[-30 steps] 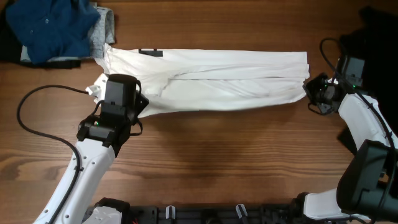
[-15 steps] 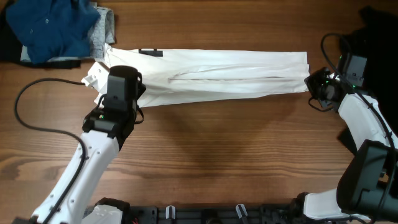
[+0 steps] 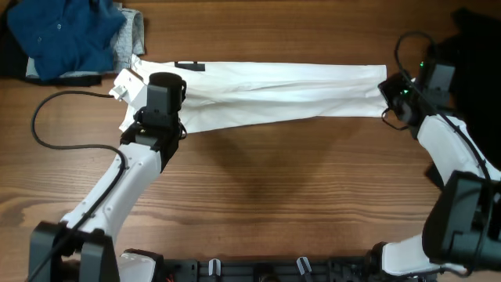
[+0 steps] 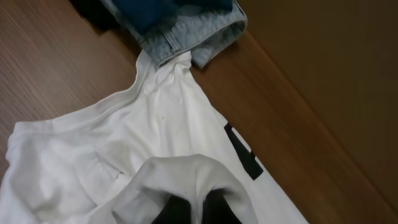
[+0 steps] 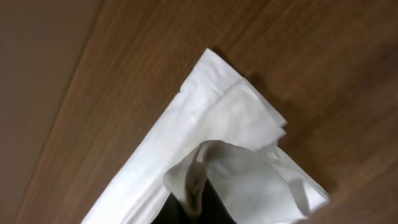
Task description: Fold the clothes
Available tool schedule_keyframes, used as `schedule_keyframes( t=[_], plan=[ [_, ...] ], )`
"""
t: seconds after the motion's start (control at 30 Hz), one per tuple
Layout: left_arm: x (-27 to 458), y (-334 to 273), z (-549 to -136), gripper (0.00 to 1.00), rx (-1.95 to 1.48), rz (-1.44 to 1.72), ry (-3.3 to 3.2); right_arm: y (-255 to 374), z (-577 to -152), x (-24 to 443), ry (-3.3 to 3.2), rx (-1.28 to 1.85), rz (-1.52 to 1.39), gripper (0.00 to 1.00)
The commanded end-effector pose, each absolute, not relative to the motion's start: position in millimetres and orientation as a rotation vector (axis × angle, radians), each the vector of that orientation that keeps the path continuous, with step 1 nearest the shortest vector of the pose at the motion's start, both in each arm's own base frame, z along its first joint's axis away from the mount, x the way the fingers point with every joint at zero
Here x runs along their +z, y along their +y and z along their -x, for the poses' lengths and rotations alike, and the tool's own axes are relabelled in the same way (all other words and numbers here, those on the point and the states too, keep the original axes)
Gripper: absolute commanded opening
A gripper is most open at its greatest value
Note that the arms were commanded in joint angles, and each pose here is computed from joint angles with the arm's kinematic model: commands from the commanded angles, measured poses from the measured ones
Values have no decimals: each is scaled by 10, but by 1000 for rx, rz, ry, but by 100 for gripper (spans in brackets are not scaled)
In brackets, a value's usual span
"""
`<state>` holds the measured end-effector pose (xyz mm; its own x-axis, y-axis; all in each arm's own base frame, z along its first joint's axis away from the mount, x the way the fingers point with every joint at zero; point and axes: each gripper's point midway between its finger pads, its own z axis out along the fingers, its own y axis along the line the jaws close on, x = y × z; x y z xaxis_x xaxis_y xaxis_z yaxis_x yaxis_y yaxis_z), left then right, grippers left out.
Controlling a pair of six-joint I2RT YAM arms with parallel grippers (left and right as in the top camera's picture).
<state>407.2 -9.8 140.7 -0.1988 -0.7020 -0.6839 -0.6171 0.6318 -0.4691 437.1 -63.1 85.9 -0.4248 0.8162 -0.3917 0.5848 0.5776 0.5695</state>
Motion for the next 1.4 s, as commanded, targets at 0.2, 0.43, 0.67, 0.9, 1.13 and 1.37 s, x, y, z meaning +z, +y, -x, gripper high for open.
schedule_keyframes(
  t=[0.2,0.43,0.67,0.9,1.13,1.37],
  plan=[
    [1273,107,-4340,5,-53,1088,1795,-690,-4521,625,2154,435,-1119,9],
    [1231,396,-4428,6,-36,1146,1726,-684,-4505,484,2193,418,-1108,10],
    [1219,465,-4540,62,-94,1156,1697,-685,-4530,444,2202,412,-1077,63],
    [1227,411,-4551,99,-77,1073,1761,-552,-4718,685,2222,480,-852,79],
    [1323,-76,-4562,90,-278,883,1925,-551,-4774,924,2299,443,-777,79],
    [1016,-545,-4346,75,-399,807,2151,-637,-4556,818,2441,310,-773,64]
  ],
)
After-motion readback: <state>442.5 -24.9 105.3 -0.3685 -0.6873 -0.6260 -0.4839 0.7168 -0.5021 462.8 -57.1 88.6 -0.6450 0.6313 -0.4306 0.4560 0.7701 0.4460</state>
